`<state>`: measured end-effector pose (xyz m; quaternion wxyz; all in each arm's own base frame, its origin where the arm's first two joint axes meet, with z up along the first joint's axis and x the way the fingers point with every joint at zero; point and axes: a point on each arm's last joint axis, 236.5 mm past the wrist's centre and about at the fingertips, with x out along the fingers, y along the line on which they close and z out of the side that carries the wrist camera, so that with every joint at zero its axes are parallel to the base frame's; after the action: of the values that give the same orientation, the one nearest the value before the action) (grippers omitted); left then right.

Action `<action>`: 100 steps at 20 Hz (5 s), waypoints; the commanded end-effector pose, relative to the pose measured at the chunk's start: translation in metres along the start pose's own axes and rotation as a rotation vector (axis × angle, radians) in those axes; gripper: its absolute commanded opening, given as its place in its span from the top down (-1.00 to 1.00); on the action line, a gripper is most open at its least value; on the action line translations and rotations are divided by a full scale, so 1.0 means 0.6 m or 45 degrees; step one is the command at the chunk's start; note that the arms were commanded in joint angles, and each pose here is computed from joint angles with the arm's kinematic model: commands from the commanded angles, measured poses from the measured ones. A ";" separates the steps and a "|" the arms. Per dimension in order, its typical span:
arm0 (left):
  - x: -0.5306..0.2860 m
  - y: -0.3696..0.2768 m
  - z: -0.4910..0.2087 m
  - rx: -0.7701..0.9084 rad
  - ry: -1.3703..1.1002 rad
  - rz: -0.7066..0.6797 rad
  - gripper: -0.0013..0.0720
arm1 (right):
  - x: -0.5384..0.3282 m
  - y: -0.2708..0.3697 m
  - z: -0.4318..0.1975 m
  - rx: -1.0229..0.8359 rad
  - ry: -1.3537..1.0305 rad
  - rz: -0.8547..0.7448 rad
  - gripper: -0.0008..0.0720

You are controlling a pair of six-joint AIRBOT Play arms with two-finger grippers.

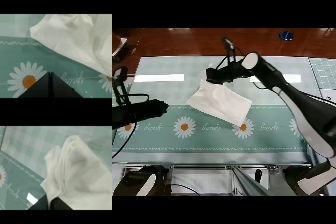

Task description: Fold the shirts.

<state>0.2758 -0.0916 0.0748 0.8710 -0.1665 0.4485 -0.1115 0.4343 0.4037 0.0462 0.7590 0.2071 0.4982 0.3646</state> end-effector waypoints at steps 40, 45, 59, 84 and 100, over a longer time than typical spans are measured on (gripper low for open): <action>0.047 0.009 -0.014 -0.094 0.012 -0.031 0.91 | -0.091 -0.260 -0.242 0.745 0.111 -0.065 0.06; 0.047 0.003 -0.014 -0.107 0.013 -0.049 0.91 | -0.098 -0.213 -0.197 0.490 0.166 -0.035 0.93; 0.047 0.004 -0.014 -0.063 0.012 -0.049 0.91 | -0.571 -0.093 0.020 0.062 -0.264 -0.453 0.93; 0.084 0.021 -0.010 -0.163 -0.109 -0.073 0.91 | -0.970 -0.274 -0.540 1.400 -0.248 -1.643 0.93; -0.084 -0.108 0.293 0.157 -0.544 -0.182 0.91 | -0.933 -0.339 -0.248 1.148 -0.682 -0.965 0.92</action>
<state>0.3632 -0.0993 0.1609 0.9296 -0.1920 0.2814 -0.1410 0.1117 -0.1856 0.1338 0.6538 0.3099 0.5460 -0.4223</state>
